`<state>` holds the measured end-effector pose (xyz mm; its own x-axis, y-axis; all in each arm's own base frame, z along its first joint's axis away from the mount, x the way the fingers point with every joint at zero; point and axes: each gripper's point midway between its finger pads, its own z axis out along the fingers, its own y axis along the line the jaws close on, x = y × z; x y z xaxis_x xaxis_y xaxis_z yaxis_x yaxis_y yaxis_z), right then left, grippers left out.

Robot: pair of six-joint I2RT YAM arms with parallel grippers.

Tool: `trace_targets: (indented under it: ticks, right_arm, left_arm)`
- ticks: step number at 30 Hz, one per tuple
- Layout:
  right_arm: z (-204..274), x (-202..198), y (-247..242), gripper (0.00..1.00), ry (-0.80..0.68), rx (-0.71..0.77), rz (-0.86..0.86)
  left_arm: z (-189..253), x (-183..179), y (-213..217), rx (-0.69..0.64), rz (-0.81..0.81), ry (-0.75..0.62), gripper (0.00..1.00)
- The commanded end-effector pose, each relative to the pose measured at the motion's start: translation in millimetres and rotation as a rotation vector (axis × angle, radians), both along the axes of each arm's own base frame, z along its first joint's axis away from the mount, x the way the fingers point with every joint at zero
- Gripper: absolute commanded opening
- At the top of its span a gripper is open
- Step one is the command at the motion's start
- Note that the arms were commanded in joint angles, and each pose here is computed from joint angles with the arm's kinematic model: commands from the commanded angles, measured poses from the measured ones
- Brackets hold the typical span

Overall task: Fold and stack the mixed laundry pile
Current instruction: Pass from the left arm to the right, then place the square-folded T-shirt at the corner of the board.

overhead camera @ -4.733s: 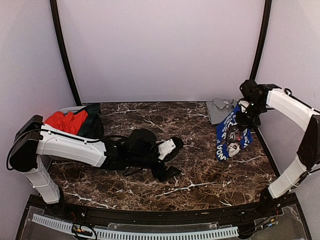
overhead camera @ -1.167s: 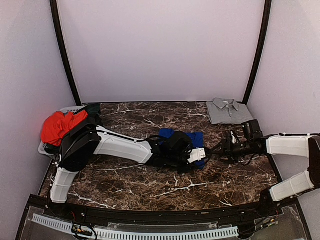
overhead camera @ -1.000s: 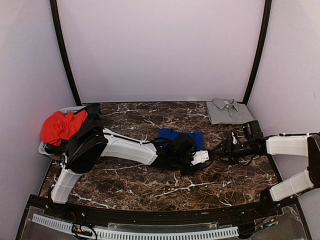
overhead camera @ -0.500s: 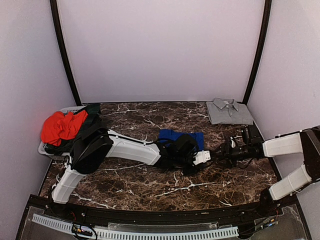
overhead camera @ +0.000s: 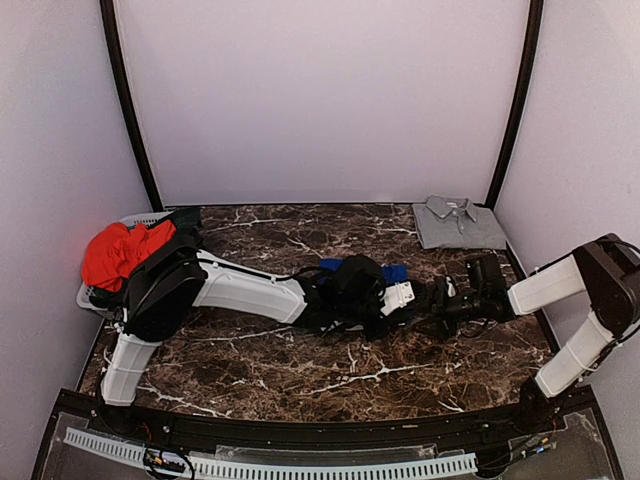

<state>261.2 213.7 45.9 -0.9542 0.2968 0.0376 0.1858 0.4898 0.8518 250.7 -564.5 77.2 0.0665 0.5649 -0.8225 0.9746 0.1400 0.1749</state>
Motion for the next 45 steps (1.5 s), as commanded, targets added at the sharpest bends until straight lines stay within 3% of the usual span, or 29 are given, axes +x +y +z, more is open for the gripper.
trace_targets:
  ticks: [1, 10, 17, 21, 24, 31, 33, 36, 38, 41, 45]
  right_arm:
    - [13, 18, 11, 0.68, -0.047, 0.020, -0.033]
    - [-8, 49, 25, 0.62, -0.014, 0.034, -0.174]
    - [-18, 62, 55, 0.49, 0.010, 0.117, -0.102]
    - [-23, 61, 59, 0.38, 0.028, 0.127, -0.086]
    - [-25, 61, 56, 0.23, 0.030, 0.084, -0.080]
    - [-17, 90, 46, 0.01, -0.039, -0.182, -0.021]
    - [-13, 102, 41, 0.00, -0.074, -0.275, 0.007]
    - [-5, 121, 32, 0.00, -0.125, -0.400, 0.064]
    - [-1, 137, 27, 0.00, -0.161, -0.451, 0.100]
    - [16, 173, 23, 0.00, -0.250, -0.531, 0.169]
    - [25, 213, 7, 0.00, -0.319, -0.652, 0.233]
  left_arm:
    - [56, -1, -1, -0.115, -0.004, -0.029, 0.00]
    - [58, 4, -1, -0.147, 0.020, -0.017, 0.00]
    - [56, 1, 1, -0.144, 0.008, -0.007, 0.00]
    - [54, 3, 7, -0.134, 0.012, -0.023, 0.00]
    - [52, 4, 11, -0.131, 0.018, -0.025, 0.00]
    - [52, 10, 14, -0.131, 0.030, -0.042, 0.00]
    - [51, 15, 16, -0.123, 0.059, -0.046, 0.11]
    - [55, 23, 22, -0.106, 0.119, -0.050, 0.40]
    - [58, 28, 31, -0.098, 0.170, -0.048, 0.51]
    - [65, 30, 44, -0.106, 0.224, -0.043, 0.60]
    - [69, 31, 67, -0.103, 0.305, -0.039, 0.65]
